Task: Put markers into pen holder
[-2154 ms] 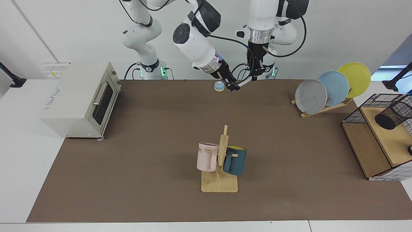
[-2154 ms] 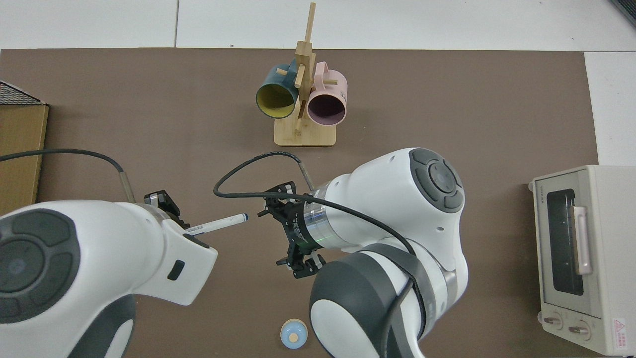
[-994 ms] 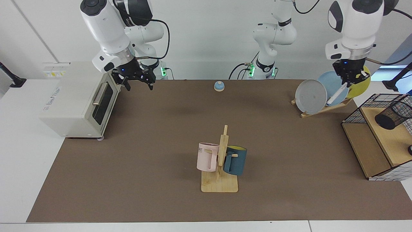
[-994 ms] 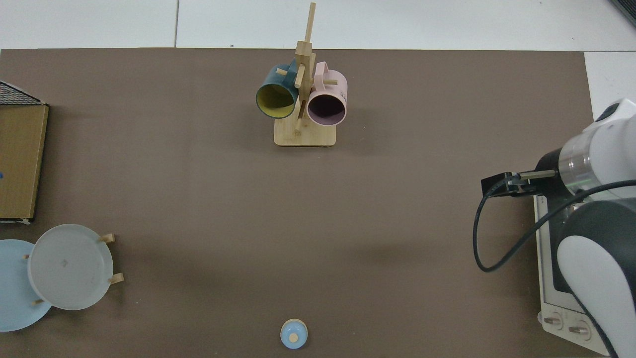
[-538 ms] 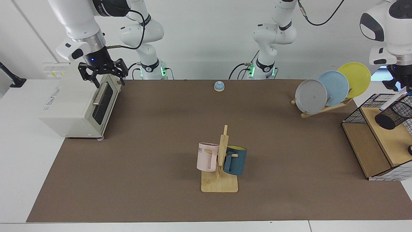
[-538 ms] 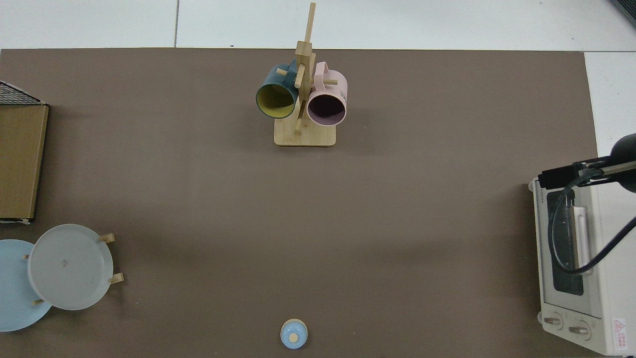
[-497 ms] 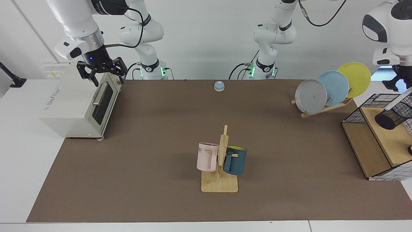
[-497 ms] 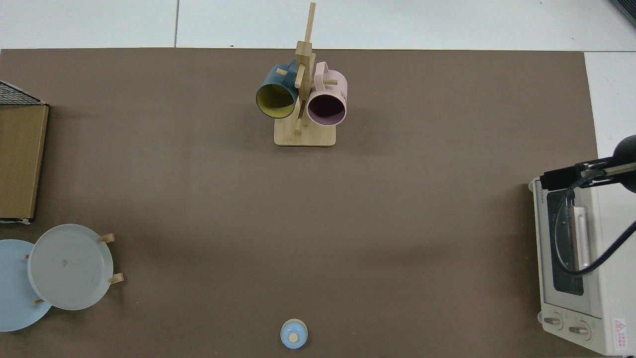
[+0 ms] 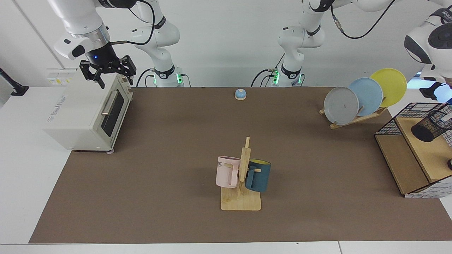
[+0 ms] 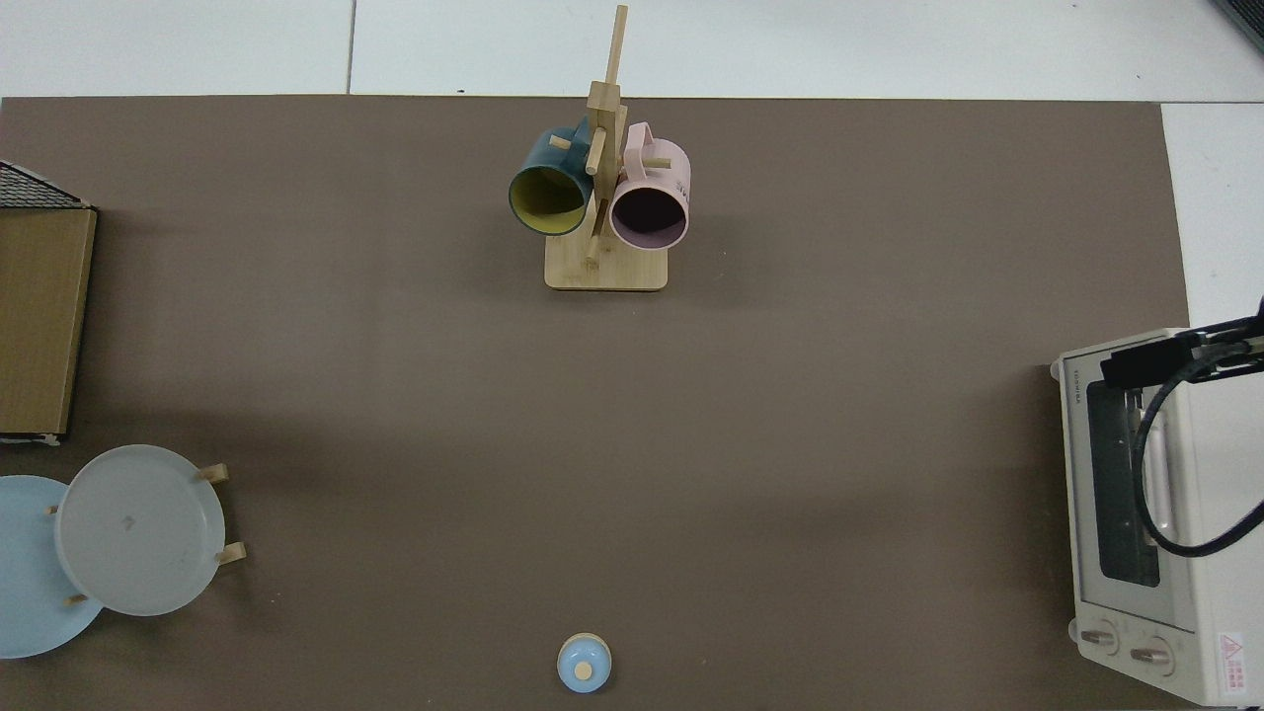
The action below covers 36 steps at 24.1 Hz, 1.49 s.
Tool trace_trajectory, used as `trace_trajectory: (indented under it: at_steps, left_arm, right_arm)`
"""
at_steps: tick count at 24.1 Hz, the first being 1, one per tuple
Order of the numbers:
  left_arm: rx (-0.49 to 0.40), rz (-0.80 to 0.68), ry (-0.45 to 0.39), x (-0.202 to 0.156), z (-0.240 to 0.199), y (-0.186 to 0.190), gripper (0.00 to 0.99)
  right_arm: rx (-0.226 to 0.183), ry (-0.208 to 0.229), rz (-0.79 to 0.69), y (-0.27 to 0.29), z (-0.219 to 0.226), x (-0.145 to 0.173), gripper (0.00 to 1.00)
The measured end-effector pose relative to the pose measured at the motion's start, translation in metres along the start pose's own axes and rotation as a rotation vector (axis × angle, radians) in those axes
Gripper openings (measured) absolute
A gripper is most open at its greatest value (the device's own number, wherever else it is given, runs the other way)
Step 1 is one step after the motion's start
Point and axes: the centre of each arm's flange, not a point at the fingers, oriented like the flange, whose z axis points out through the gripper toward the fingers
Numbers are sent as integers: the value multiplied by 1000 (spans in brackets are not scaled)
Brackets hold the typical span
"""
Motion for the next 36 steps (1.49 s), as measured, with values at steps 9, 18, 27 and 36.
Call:
trace_trajectory:
  at_steps: [9,18,27,36]
  left_arm:
    - [-17,19,-19,7,19,-11,181]
    - [-30,24,-17,12,27,-13,533]
    - [-87,-149,192,40,18,-14,991]
    - [-291,-577,370,123,-43,-27,991]
  right_arm:
    - [1,-4,-9,-3,2,1,1000]
    - [1,-4,-7,-2,2,0,1000]
    - [1,-4,-8,-2,2,0,1000]
    - [1,-4,-8,-2,2,0,1000]
